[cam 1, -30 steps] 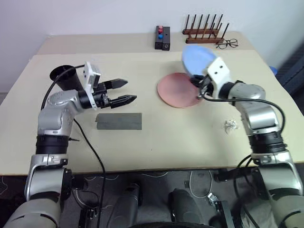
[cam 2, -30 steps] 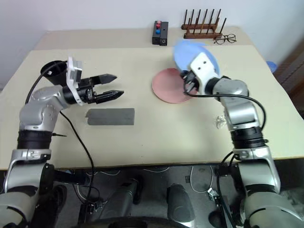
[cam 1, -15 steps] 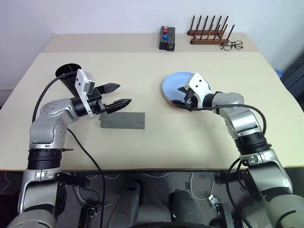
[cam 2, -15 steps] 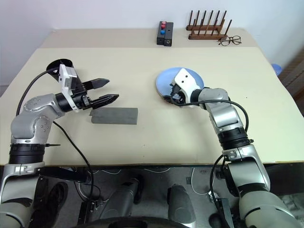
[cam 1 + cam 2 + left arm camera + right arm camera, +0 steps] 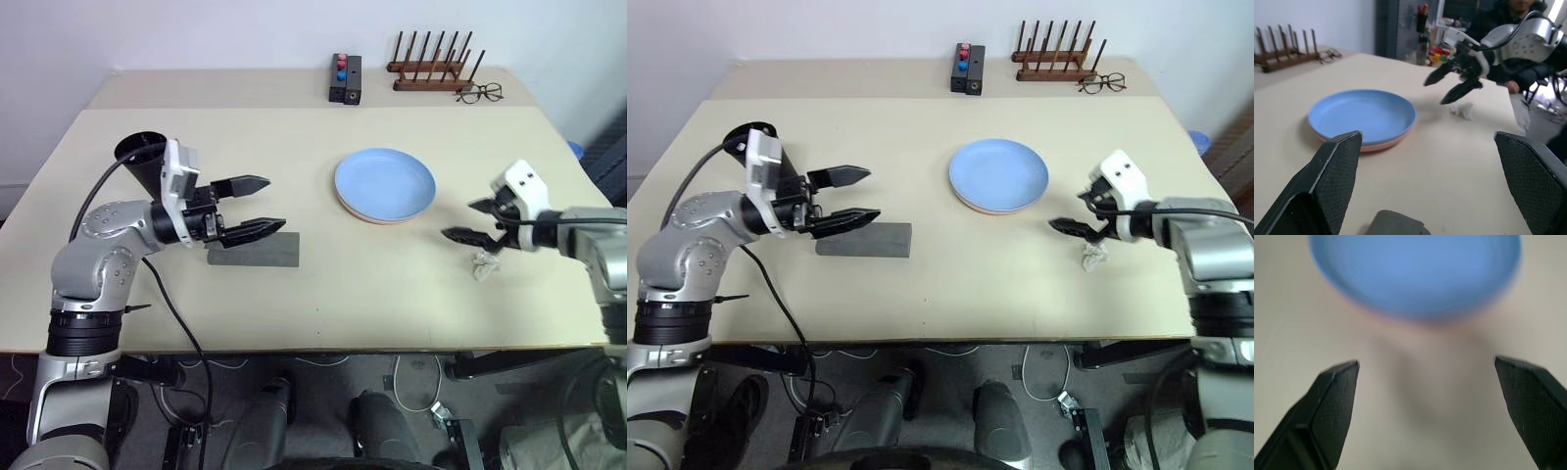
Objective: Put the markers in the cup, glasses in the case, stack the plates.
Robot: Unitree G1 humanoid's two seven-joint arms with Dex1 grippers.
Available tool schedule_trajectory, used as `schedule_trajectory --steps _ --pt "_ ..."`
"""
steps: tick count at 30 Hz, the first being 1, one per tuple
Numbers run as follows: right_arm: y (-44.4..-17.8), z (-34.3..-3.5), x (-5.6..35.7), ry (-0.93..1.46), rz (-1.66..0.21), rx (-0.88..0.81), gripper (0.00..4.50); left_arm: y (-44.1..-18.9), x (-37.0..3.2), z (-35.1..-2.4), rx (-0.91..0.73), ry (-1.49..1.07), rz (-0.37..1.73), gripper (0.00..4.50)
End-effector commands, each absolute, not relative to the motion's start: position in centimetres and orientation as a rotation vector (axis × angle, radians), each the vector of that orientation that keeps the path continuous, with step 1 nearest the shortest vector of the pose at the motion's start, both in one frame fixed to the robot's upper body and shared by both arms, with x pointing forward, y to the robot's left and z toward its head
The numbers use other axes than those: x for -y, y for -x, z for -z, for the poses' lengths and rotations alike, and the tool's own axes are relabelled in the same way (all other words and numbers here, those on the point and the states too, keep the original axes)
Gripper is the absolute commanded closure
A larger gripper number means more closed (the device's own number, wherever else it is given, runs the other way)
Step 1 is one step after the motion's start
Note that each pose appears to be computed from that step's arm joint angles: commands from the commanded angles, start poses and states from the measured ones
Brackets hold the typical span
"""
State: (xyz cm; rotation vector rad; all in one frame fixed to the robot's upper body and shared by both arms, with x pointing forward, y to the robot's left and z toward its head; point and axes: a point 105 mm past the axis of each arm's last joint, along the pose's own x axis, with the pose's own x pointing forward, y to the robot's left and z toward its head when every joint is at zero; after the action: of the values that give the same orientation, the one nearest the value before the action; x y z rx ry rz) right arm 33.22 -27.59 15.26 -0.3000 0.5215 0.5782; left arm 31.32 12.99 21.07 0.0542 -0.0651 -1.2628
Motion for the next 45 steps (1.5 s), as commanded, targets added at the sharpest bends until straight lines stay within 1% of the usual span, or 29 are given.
schedule_trajectory --steps 1,7,8,10,11,12,13,14,15,16,17,18,19,21,24,27,29,31,33,34,37,39,41,42,43,45 --pt "-31.4 -16.3 28.5 0.333 -0.564 -0.529 0.02 -31.6 -12.4 -21.9 0.103 -0.087 1.288 0.0" --pt "-29.2 -14.6 30.4 0.362 -0.502 -0.621 0.02 -32.2 -11.4 -21.8 0.11 -0.09 1.324 0.0" --pt "-29.1 -14.2 30.5 0.377 -0.501 -0.626 0.02 -32.3 -11.3 -21.7 0.111 -0.091 1.326 0.0" --pt "-29.7 -13.2 30.6 0.38 -0.481 -0.602 0.02 -32.4 -11.0 -21.7 0.116 -0.092 1.33 0.0" --pt "-30.0 -12.9 30.5 0.379 -0.477 -0.591 0.54 -32.4 -11.0 -21.8 0.119 -0.093 1.33 0.0" --pt "-30.3 -12.6 30.2 0.362 -0.48 -0.58 0.83 -32.5 -11.0 -21.8 0.12 -0.09 1.326 0.0" --pt "-30.4 -12.5 29.9 0.35 -0.484 -0.574 1.3 -32.5 -11.1 -21.8 0.121 -0.089 1.324 0.0" --pt "-30.7 -12.3 29.7 0.353 -0.485 -0.569 1.96 -32.4 -11.1 -21.8 0.115 -0.09 1.322 0.0" --pt "-31.1 -12.4 29.5 0.344 -0.482 -0.549 2.33 -32.3 -11.3 -21.8 0.112 -0.091 1.319 0.0" --pt "-31.4 -12.5 29.4 0.341 -0.482 -0.543 2.83 -32.2 -11.5 -21.7 0.106 -0.091 1.315 0.0" --pt "-31.5 -12.3 29.3 0.35 -0.491 -0.551 3.49 -32.2 -11.7 -21.7 0.102 -0.099 1.309 0.0" --pt "-31.4 -12.2 29.3 0.356 -0.499 -0.559 3.9 -32.2 -11.8 -21.7 0.099 -0.104 1.305 0.0" --pt "-31.4 -12.1 29.3 0.362 -0.505 -0.567 4.46 -32.1 -11.9 -21.6 0.098 -0.108 1.303 0.0" --pt "-32.0 -12.7 29.1 0.376 -0.504 -0.537 4.46 -32.1 -12.0 -21.7 0.1 -0.105 1.295 0.0" --pt "-33.6 -15.3 27.8 0.399 -0.529 -0.439 4.46 -32.2 -12.2 -21.9 0.111 -0.105 1.273 0.0" --pt "-35.8 -19.6 24.2 0.332 -0.592 -0.239 4.46 -32.6 -12.3 -22.1 0.131 -0.103 1.24 0.0" --pt "-37.0 -21.3 22.1 0.309 -0.628 -0.143 4.46 -32.8 -12.6 -22.2 0.143 -0.106 1.215 0.0" --pt "-38.4 -21.4 20.5 0.324 -0.623 -0.099 4.46 -33.0 -12.7 -22.2 0.147 -0.11 1.193 0.0" --pt "-39.9 -20.1 18.2 0.377 -0.635 -0.081 4.46 -33.0 -13.2 -22.3 0.153 -0.108 1.167 0.0" --pt "-40.5 -19.4 17.6 0.333 -0.641 -0.092 4.46 -33.0 -13.4 -22.2 0.152 -0.115 1.154 0.0" --pt "-41.0 -16.7 16.5 0.35 -0.669 -0.151 3.63 -32.6 -14.1 -22.3 0.154 -0.12 1.113 0.0" --pt "-41.0 -16.3 16.5 0.359 -0.685 -0.159 2.68 -32.3 -14.4 -22.3 0.154 -0.121 1.099 0.0" --pt "-40.8 -17.6 16.3 0.332 -0.721 -0.117 1.64 -31.7 -15.4 -22.1 0.148 -0.12 1.074 0.0" --pt "-40.1 -18.8 15.7 0.297 -0.787 -0.063 1.09 -31.3 -16.0 -22.1 0.141 -0.103 1.07 0.0" --pt "-39.3 -20.0 15.1 0.269 -0.857 -0.004 0.65 -30.8 -16.5 -22.1 0.131 -0.094 1.072 0.0" --pt "-37.8 -22.0 14.5 0.189 -0.956 0.072 0.65 -30.1 -17.1 -22.0 0.119 -0.103 1.064 0.0"
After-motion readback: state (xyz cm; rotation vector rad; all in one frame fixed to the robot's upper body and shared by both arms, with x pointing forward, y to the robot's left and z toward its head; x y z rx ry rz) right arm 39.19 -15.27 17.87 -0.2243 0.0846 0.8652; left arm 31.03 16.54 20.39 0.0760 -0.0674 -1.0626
